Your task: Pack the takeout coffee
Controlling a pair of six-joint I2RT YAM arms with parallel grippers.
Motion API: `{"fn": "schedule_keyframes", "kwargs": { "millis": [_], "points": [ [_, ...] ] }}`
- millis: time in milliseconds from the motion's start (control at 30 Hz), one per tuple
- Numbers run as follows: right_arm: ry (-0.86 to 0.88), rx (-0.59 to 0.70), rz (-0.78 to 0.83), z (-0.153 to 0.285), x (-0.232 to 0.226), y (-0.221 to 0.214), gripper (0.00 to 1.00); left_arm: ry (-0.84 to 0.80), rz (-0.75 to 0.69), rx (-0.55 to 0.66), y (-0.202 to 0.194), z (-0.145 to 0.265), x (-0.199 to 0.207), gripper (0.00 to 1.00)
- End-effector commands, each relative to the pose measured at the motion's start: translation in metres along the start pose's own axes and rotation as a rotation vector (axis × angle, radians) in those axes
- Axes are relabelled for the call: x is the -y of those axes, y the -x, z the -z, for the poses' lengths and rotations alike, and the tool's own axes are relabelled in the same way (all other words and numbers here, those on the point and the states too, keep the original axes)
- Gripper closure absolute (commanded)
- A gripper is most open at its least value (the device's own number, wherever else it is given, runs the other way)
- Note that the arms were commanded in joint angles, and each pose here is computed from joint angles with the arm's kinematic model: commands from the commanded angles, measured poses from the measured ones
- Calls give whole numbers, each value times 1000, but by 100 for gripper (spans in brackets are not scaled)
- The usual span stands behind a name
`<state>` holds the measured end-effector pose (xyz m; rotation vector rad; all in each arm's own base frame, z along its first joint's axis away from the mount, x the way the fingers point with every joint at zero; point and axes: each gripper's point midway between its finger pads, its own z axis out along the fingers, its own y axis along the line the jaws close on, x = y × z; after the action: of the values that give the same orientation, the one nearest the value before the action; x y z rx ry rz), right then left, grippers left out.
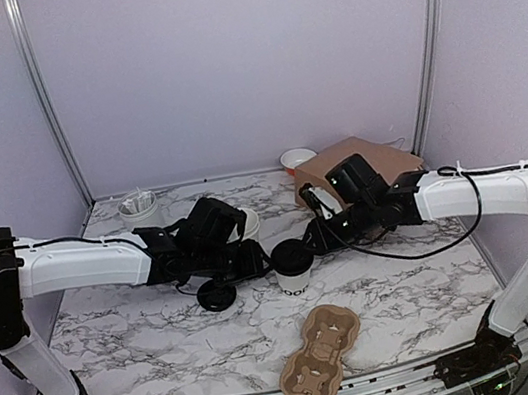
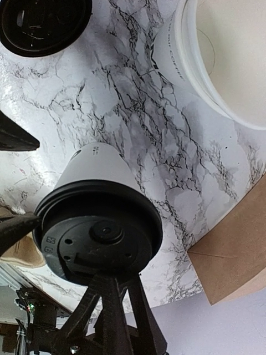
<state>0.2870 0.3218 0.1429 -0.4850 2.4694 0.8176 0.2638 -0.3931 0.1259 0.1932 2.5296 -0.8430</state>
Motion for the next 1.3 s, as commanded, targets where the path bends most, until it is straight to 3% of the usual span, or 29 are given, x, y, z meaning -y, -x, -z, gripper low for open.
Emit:
{"fn": "schedule_keyframes", "kwargs": {
  "millis": [0,267,500,833,1267],
  "points": [
    [47,74,-68,13,-23,4,74,-36,1,20,3,10,7,60],
    [62,130,-100,25,-34,4,70,-33,9,29,1,12,3,60],
    [44,161,-52,36,-12,20,63,-49,25,26,1,10,6,60],
    [15,115,86,27,4,34,63,-45,52,22,0,2,7,60],
    [-3,92,141,12,8,37,62,-49,79,25,4,-13,11,60]
  ]
}}
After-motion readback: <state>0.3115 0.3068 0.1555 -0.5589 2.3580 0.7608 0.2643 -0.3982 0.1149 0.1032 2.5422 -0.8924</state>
